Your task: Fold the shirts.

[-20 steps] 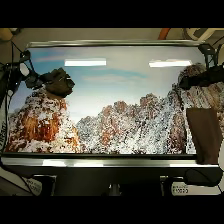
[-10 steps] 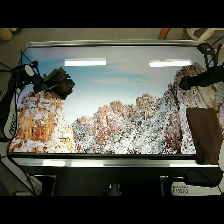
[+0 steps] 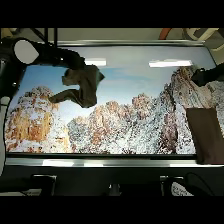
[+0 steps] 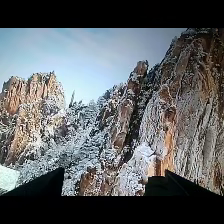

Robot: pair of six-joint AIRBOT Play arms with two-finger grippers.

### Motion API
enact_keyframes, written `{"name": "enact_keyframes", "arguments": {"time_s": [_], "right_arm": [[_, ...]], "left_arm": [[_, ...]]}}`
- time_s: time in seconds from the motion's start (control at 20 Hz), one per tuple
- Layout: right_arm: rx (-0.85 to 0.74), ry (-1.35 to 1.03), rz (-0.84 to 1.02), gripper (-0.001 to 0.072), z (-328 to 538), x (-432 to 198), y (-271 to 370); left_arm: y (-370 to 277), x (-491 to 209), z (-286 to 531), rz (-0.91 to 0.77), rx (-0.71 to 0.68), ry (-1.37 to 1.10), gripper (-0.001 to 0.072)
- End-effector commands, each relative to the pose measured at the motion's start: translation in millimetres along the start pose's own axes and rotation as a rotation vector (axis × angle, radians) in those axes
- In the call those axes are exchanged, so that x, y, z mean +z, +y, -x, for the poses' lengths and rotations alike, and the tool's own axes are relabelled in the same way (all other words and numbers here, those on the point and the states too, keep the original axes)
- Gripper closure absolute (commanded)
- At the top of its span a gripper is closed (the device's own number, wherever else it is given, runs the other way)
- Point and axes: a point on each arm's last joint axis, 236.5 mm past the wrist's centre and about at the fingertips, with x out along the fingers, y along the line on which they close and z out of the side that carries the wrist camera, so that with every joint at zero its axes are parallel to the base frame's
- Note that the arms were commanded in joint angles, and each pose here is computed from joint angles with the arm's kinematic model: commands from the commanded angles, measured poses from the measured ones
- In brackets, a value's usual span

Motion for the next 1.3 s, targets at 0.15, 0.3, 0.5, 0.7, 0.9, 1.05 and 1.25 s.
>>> {"name": "enact_keyframes", "arguments": {"time_s": [0.15,0.3,0.5,0.7,0.9,1.05,1.25], "right_arm": [[-0.033,-0.07,0.006,0.0054,98.7,-8.5,36.1],[-0.013,0.0,0.014,0.0053,110.0,-29.8,47.1],[0.043,0.063,0.04,0.0018,94.3,-43.2,54.1],[0.249,0.2,0.026,0.0006,31.3,-78.8,80.8],[0.425,0.381,-0.052,0.0008,-38.1,-146.9,109.6],[0.487,0.477,-0.094,0.0011,-69.2,-191.1,124.8],[0.531,0.518,-0.129,0.0023,-92.8,-216.1,136.1]], "left_arm": [[-223.2,-80.1,-47.2,-0.23,-0.303,0.162,0.0685],[-275.8,-146.3,-85.0,-0.233,-0.351,0.319,0.0364],[-189.4,-192.9,-75.5,-0.469,-0.073,0.576,-0.0013],[-19.7,-142.4,-56.2,-0.187,0.248,0.555,-0.0013],[93.4,-176.0,-48.7,0.363,0.178,0.624,-0.0013],[150.0,-229.0,-38.8,0.626,0.142,0.691,-0.0013],[167.5,-283.9,-42.5,0.834,0.103,0.734,-0.0013]]}}
